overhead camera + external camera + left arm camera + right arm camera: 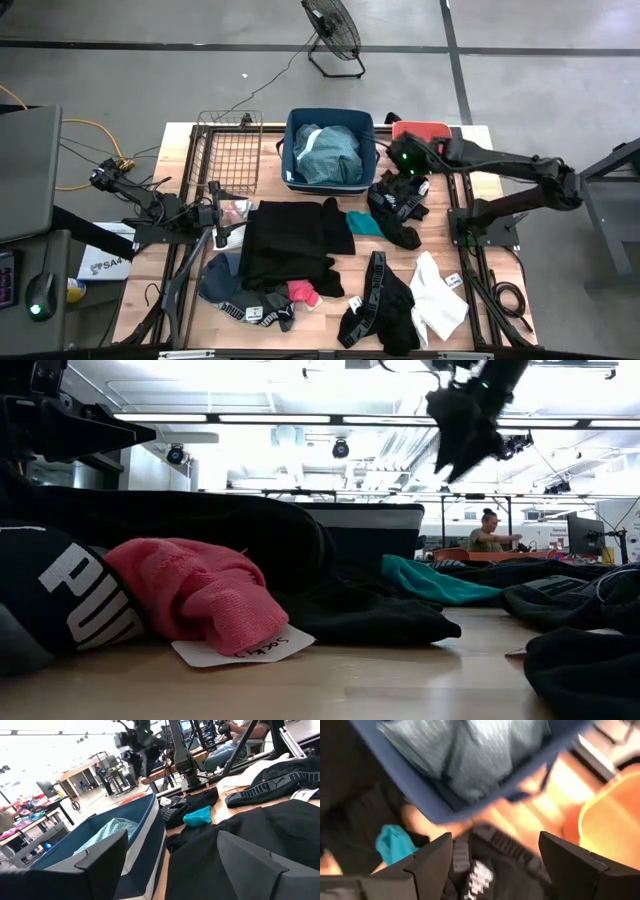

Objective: Pick & Place Cloths
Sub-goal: Put black shirt into the blue laundry organizer

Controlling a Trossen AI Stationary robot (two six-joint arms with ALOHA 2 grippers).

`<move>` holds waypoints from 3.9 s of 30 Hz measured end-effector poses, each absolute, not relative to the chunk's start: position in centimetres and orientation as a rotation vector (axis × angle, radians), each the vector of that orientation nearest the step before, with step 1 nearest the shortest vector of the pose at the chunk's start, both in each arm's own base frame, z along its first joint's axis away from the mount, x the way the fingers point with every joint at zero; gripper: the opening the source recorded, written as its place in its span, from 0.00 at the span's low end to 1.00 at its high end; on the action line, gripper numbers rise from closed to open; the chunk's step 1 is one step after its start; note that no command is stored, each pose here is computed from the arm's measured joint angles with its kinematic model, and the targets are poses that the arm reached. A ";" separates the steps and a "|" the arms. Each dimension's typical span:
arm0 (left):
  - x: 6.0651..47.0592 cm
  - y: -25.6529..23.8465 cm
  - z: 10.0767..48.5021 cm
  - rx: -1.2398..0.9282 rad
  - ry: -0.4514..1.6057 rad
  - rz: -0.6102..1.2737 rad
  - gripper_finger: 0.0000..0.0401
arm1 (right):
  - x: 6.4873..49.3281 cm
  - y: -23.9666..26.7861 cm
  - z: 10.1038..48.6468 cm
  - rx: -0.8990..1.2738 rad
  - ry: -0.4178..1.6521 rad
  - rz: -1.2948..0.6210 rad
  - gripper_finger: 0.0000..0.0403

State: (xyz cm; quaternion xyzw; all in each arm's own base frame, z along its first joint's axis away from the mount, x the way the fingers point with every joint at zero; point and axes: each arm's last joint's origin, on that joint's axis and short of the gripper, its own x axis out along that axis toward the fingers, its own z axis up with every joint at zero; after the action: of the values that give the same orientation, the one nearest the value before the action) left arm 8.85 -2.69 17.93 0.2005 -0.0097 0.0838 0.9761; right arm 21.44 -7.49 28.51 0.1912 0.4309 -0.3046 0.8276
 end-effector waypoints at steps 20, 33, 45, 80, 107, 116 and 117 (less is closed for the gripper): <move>8.9 -3.3 18.3 0.390 -0.105 -0.035 0.75 | 18.2 -1.2 22.0 0.558 0.968 -0.709 0.71; 8.8 -3.4 18.6 0.351 -0.141 -0.086 0.75 | 16.7 4.5 21.6 0.645 1.086 -0.599 0.71; 8.8 -2.9 19.5 0.199 -0.191 0.109 0.75 | 16.4 5.8 21.7 0.609 1.016 -0.609 0.71; 13.3 -5.0 20.8 0.102 0.159 0.154 0.75 | 16.8 5.9 21.1 0.582 1.004 -0.667 0.71; 20.1 0.3 22.0 -0.038 0.425 0.003 0.75 | 12.9 5.4 17.9 0.382 0.515 -0.308 0.71; 21.3 0.5 21.8 -0.055 0.502 -0.011 0.75 | 11.1 4.3 16.5 0.259 0.385 -0.173 0.71; 21.6 0.6 21.7 -0.055 0.522 -0.011 0.75 | 11.0 4.2 16.5 0.248 0.373 -0.169 0.71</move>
State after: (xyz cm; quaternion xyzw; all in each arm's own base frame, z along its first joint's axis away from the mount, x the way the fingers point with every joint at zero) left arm 21.57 0.56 21.74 -0.0274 0.2580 -0.0052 0.9657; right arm 11.02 4.22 16.55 0.1229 0.1849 -0.0837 0.9714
